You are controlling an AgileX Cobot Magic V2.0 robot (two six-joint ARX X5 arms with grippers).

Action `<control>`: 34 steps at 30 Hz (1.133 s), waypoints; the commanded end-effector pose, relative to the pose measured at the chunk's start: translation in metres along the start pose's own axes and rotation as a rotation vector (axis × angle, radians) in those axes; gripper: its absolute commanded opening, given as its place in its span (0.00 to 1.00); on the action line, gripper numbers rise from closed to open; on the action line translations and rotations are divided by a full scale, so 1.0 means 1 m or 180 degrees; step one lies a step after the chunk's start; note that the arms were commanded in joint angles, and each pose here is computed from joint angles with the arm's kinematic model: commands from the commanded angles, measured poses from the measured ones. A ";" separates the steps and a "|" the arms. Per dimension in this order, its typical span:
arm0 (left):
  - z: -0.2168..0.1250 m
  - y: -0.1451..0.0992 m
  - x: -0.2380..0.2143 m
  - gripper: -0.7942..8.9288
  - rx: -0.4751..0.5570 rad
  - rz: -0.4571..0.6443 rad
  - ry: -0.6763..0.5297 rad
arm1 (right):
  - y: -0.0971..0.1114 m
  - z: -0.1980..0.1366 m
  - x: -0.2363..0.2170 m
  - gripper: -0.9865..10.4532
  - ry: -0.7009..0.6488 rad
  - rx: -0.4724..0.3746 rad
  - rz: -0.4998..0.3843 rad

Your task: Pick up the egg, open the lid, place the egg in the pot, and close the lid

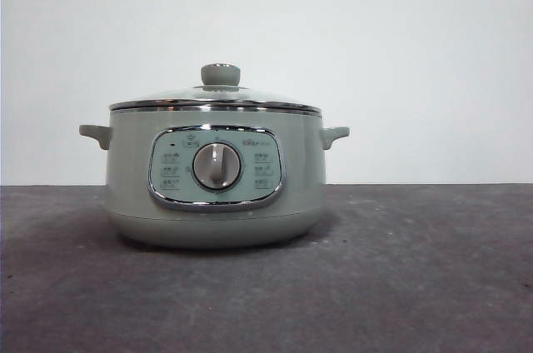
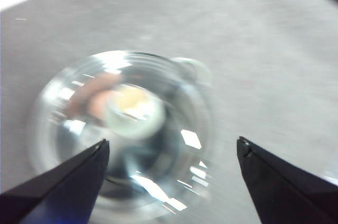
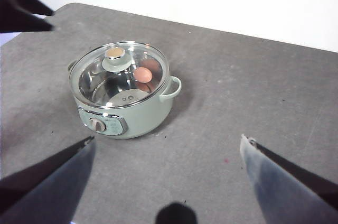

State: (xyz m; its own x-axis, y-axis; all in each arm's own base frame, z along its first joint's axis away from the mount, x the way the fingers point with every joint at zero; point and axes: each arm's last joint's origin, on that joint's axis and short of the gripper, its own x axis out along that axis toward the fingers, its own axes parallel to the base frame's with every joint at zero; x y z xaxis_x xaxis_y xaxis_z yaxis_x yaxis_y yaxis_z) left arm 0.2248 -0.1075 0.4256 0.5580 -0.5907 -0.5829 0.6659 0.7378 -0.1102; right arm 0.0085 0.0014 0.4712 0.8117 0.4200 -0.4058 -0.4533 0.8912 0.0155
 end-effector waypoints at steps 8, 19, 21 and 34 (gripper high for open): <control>-0.030 -0.033 -0.074 0.50 -0.0141 -0.0455 0.0051 | 0.005 -0.004 0.012 0.49 0.0250 0.0014 0.0339; -0.044 -0.039 -0.087 0.50 -0.0241 -0.0477 0.0289 | 0.009 -0.014 0.033 0.49 0.0554 0.0010 0.0532; -0.044 -0.039 -0.087 0.48 -0.0240 -0.0479 0.0288 | 0.009 -0.015 0.035 0.44 0.0579 0.0010 0.0531; -0.044 -0.039 -0.087 0.08 -0.0194 -0.0500 0.0281 | 0.009 -0.016 0.036 0.08 0.0590 -0.0013 0.0514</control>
State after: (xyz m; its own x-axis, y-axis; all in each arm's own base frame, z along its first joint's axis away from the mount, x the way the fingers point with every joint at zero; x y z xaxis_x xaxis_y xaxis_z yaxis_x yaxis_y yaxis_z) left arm 0.1297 -0.0703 0.4439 0.4066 -0.6635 -0.6280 0.6964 0.6700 -0.2570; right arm 0.0285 0.0220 0.4458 0.6608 0.5277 -0.5337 -0.5756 0.8127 0.0909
